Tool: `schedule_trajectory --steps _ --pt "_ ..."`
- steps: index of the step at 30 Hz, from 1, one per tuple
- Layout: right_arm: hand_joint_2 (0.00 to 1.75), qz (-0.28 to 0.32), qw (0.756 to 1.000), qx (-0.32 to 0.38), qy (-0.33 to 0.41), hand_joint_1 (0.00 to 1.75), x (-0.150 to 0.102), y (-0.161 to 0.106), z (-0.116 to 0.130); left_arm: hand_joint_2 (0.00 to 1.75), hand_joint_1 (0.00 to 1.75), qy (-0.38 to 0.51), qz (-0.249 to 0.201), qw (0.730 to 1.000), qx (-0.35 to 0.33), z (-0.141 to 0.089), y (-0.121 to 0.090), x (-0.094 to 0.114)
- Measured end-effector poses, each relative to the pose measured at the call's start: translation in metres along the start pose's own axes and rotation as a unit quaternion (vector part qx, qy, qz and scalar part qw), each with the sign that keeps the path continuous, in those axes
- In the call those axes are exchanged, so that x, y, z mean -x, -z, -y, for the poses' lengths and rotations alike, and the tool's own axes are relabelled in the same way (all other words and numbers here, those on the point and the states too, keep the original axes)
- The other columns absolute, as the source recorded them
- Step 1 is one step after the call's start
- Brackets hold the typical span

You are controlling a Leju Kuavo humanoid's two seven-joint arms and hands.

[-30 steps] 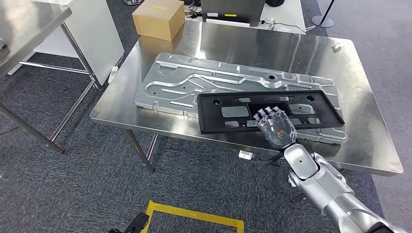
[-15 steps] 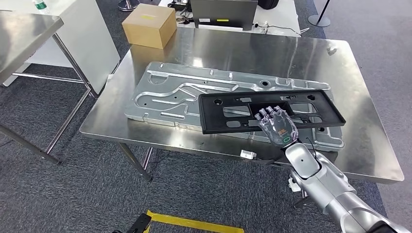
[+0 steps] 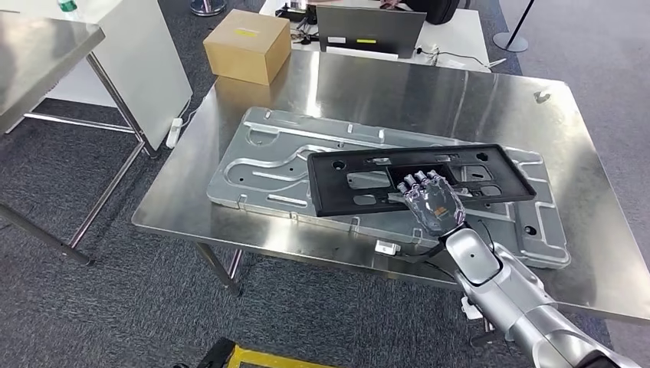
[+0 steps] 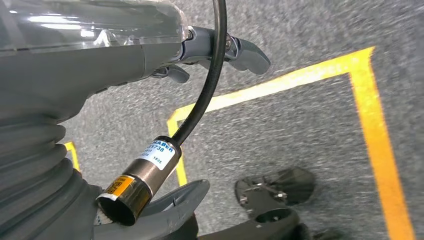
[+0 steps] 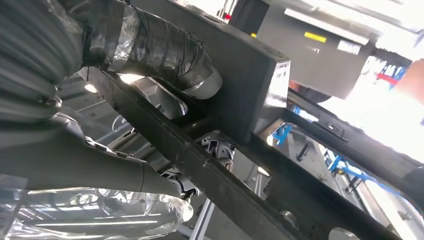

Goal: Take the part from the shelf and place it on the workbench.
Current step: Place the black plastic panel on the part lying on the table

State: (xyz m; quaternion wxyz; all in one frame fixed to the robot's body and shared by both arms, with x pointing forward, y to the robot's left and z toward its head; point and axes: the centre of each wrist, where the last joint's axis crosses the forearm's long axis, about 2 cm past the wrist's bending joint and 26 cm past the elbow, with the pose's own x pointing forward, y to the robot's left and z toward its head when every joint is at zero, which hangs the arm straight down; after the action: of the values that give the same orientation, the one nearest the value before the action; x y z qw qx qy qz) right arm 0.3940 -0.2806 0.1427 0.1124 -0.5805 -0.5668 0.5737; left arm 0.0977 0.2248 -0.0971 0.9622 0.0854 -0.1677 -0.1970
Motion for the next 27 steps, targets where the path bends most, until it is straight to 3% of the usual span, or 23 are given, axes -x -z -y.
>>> schedule_trajectory --steps 15,19,27 --pt "1.75 0.005 1.000 -0.007 0.001 1.75 -0.0022 -0.0026 -0.0016 1.75 0.00 0.012 0.020 1.000 -0.004 -0.0011 0.0003 -0.0005" --pt "0.00 0.004 1.000 -0.010 0.002 0.00 -0.0020 -0.0048 -0.0027 1.75 0.00 0.017 0.026 0.999 -0.008 -0.0019 0.0005 0.0001" --pt "0.00 -0.003 1.000 -0.008 0.004 0.00 0.0005 -0.0047 -0.0018 1.75 0.00 0.021 0.030 0.999 -0.016 -0.0031 0.0007 -0.0006"
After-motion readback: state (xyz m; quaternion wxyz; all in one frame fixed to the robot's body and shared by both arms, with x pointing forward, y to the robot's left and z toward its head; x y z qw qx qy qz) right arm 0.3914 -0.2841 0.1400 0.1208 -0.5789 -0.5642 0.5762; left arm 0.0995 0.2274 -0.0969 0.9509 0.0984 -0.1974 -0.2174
